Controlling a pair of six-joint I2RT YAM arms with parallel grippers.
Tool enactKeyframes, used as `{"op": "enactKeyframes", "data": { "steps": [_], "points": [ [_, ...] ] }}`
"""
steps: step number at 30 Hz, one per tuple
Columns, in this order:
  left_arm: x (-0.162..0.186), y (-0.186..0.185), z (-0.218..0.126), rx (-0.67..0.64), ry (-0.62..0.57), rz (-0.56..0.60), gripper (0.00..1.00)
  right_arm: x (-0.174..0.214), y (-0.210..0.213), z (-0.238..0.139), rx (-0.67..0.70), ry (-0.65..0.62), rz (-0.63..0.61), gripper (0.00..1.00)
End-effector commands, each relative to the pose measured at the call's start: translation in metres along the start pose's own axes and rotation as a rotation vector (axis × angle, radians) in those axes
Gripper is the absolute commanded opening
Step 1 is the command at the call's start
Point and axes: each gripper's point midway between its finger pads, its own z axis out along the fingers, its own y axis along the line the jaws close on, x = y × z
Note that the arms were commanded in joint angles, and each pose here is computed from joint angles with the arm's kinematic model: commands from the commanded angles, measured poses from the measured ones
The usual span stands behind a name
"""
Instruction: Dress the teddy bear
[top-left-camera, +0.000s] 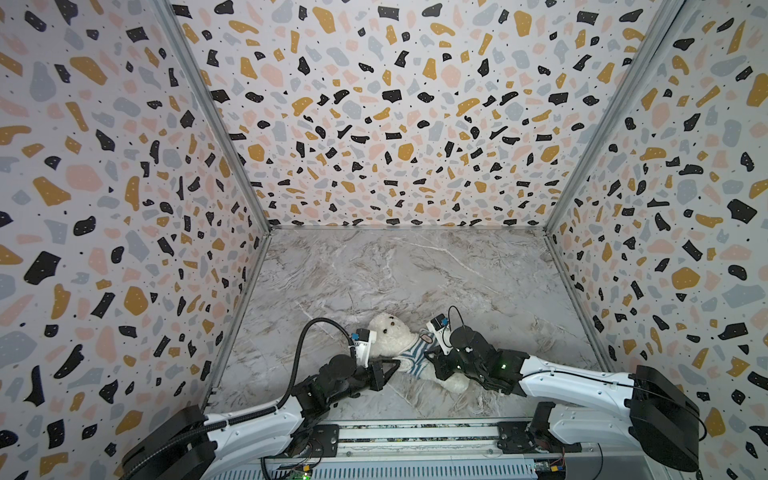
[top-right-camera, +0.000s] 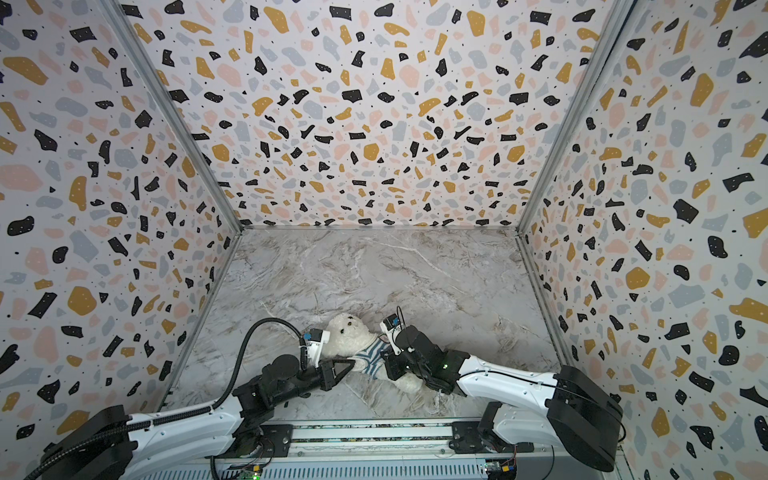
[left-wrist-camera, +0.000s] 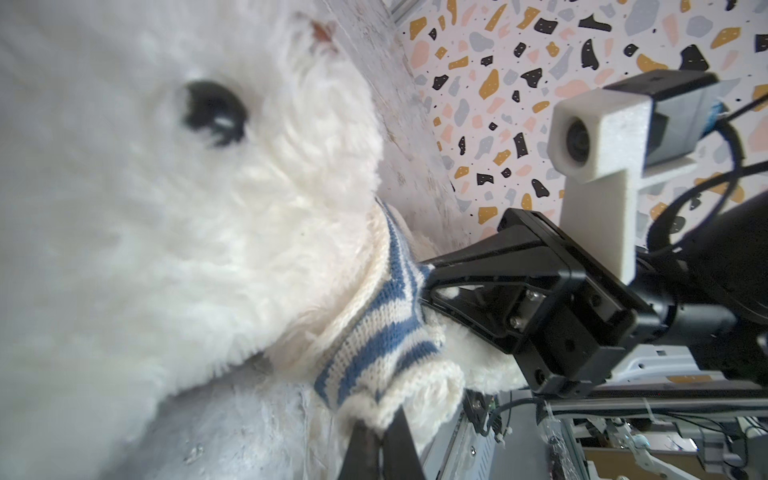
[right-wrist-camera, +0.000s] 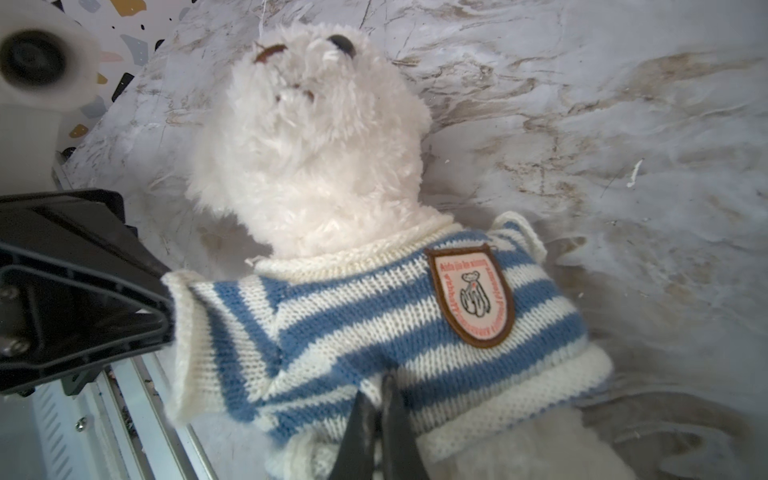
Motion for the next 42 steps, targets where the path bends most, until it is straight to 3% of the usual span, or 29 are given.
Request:
{"op": "enactKeyframes", "data": {
  "steps": [1, 7, 11, 14, 18, 29, 42],
  "points": [
    [-0.005, -0.016, -0.008, 0.093, -0.030, 0.026, 0.00, 0.029, -0.059, -0.005, 0.240, 0.070, 0.057, 0.00],
    [-0.003, -0.032, -0.012, 0.164, -0.012, 0.076, 0.00, 0.026, -0.053, -0.003, 0.215, 0.066, 0.058, 0.00],
    [-0.002, -0.005, -0.002, -0.029, 0.033, 0.134, 0.01, 0.019, -0.037, 0.000, 0.158, 0.048, 0.020, 0.00],
    [-0.009, 0.009, -0.001, -0.140, 0.032, 0.153, 0.22, 0.013, -0.016, 0.003, 0.107, 0.029, -0.029, 0.00],
    [-0.012, 0.011, -0.001, -0.187, 0.027, 0.155, 0.29, 0.013, -0.003, 0.011, 0.085, 0.038, -0.051, 0.00],
    [-0.013, 0.004, -0.005, -0.290, 0.039, 0.201, 0.23, 0.014, 0.007, 0.018, 0.064, 0.050, -0.061, 0.00],
    [-0.005, -0.006, 0.003, -0.377, 0.113, 0.284, 0.26, 0.014, 0.010, 0.019, 0.059, 0.049, -0.064, 0.00]
  ]
}}
